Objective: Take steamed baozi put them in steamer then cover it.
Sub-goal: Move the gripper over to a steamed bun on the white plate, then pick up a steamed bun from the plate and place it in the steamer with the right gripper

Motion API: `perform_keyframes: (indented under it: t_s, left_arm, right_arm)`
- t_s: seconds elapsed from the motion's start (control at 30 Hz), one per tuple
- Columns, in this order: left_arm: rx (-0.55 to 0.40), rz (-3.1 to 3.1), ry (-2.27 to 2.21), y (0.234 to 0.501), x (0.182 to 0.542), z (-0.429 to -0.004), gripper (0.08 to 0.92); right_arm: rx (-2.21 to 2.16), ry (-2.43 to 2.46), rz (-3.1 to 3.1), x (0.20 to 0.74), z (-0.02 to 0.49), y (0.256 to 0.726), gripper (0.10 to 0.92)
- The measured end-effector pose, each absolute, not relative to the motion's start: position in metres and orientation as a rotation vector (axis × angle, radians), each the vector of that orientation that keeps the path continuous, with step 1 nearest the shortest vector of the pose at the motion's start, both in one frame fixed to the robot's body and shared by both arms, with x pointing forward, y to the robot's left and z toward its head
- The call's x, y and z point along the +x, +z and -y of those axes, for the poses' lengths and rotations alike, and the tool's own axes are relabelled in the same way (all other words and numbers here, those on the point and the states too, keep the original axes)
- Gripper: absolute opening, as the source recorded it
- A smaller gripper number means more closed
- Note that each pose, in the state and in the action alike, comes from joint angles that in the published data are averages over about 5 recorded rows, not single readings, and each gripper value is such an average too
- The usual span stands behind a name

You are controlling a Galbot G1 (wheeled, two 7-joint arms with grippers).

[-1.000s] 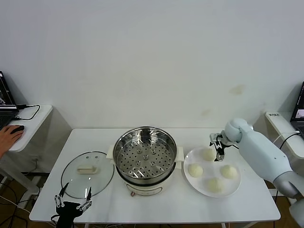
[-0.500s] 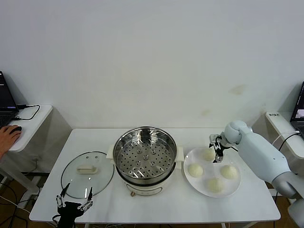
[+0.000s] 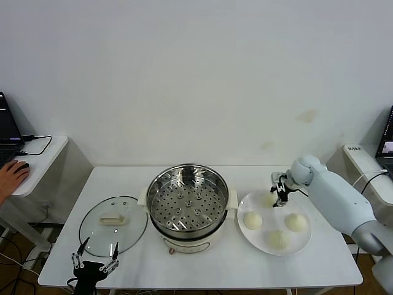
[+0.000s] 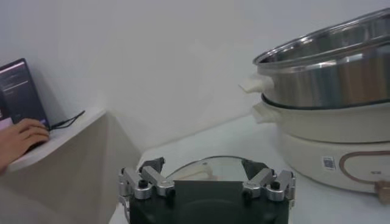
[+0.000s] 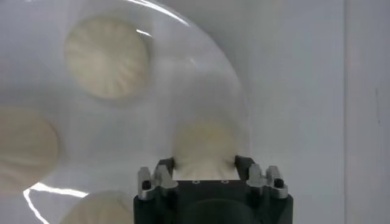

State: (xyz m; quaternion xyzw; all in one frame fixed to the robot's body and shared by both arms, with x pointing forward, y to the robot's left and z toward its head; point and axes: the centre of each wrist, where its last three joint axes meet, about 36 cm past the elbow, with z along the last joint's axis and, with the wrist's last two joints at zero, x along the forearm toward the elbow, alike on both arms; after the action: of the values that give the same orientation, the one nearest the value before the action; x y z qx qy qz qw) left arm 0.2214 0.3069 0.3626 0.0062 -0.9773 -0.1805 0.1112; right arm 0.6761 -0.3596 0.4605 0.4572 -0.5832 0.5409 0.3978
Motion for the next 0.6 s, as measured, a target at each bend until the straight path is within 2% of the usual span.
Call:
perform_keyframes:
  t_s: [0.23,0.6]
  left_arm:
    - [0.025,2.873,-0.531,0.363,0.221,-0.306,0.823]
    - [-0.003,2.879,-0.55,0.368,0.22,-0.3,0.823]
  right_arm:
    - [1.191,1.371,1.505,0.682,0.36,0.494,0.569]
    - [1.403,1.444,1.54,0.71,0.314,0.605,0.57]
